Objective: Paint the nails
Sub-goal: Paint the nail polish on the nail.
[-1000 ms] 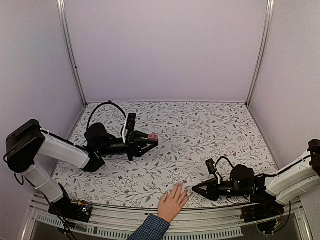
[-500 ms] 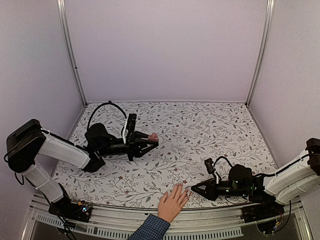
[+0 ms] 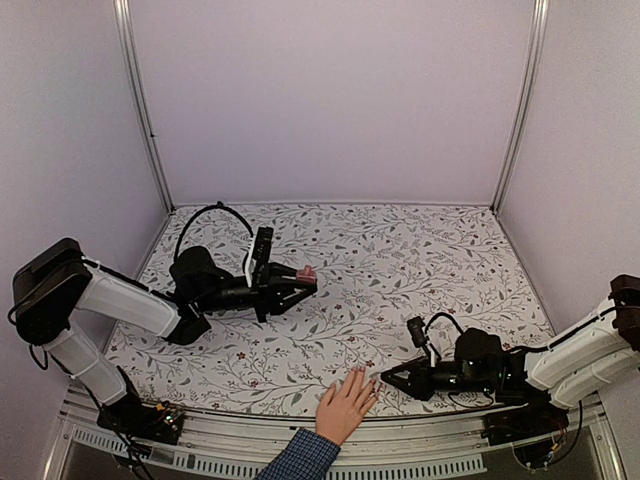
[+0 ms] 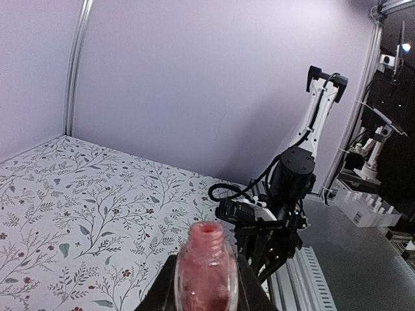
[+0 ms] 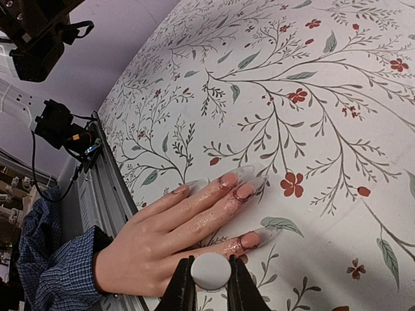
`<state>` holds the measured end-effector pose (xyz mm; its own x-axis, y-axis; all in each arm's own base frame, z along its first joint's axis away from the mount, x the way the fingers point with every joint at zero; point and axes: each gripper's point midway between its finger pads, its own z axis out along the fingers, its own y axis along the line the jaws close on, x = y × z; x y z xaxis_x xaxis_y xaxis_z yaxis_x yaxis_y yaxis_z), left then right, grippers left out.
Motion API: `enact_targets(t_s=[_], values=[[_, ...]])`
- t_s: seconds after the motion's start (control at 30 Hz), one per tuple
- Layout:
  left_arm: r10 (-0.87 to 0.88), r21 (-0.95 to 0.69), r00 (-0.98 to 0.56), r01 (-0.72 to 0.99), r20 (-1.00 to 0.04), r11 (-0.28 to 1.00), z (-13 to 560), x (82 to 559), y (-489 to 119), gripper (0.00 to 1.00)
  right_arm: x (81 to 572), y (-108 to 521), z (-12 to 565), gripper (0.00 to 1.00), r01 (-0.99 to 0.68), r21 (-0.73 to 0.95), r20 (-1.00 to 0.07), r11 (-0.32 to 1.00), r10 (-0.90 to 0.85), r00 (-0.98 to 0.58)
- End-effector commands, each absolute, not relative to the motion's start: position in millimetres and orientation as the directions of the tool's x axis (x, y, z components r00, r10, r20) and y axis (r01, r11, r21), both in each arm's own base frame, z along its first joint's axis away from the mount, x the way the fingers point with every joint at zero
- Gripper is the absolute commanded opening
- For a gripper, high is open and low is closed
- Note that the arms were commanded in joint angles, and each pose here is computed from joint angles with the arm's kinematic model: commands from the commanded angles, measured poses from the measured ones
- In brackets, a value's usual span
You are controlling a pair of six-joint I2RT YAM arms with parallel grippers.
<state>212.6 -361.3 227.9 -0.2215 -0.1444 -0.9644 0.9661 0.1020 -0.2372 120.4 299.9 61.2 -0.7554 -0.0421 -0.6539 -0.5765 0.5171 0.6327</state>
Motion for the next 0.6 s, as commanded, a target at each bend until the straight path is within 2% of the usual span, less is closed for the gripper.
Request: enact_targets(t_s=[0.0,0.57], values=[[-0.152,-0.231,-0.213,0.966,-0.965,0.113,226.6,218.4,-359.4,0.00,121.9,297.7,64.6,0.00,-0.563,0.638,-0.653,0.525,-0.016,-0.757],[-0.150,-0.234,-0.216,0.966,-0.965,0.111,225.1,219.3,-360.8,0.00,125.4,286.0,63.1,0.00,-0.506,0.645,-0.634,0.572,0.031,-0.773]])
